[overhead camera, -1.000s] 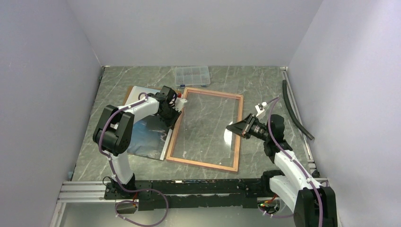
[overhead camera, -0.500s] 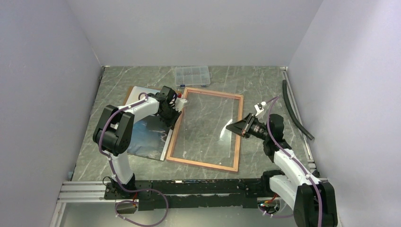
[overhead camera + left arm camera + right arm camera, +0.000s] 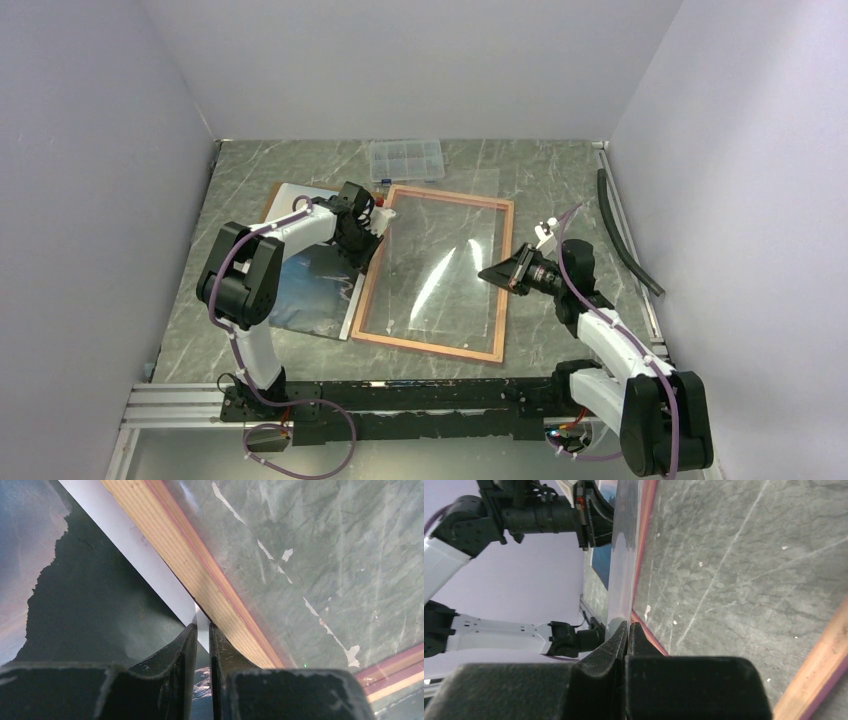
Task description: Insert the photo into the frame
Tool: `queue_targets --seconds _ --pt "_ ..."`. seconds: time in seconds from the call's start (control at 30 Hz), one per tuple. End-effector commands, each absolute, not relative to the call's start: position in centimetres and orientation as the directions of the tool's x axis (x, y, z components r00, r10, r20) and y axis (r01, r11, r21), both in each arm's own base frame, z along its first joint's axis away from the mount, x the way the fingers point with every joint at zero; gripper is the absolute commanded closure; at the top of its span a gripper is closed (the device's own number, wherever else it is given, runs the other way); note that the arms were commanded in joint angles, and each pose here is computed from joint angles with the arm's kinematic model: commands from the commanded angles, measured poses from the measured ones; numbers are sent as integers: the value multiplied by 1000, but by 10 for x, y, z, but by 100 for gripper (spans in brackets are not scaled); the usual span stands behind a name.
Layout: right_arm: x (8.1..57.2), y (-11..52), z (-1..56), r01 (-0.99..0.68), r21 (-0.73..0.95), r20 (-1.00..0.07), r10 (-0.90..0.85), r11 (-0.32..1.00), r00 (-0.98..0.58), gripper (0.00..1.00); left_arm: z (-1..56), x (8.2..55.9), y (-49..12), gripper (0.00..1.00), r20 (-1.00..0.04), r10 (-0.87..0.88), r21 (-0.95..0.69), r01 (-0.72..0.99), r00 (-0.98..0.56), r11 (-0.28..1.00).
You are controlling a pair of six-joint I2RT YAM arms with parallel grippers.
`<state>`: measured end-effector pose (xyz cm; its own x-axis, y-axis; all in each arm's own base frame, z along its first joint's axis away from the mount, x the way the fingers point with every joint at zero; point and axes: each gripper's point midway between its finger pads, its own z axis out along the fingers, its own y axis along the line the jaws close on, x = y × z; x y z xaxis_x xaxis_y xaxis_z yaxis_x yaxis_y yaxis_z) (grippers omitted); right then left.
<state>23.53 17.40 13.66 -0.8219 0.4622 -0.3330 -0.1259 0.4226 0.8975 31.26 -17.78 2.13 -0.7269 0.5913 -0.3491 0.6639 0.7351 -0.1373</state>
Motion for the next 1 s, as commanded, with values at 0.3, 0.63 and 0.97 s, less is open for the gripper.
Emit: queue_targets --seconds 0.3,0.63,0.97 --pt "230 165 120 -123 835 -386 411 536 -826 100 15 294 -186 81 -305 608 -199 674 -733 712" --pt "234 164 112 -94 832 -371 421 547 -828 93 16 293 -185 82 -305 609 -196 674 -732 712" --pt "236 161 102 -58 825 -356 437 563 -826 77 16 293 -185 83 -302 612 -195 676 -731 711"
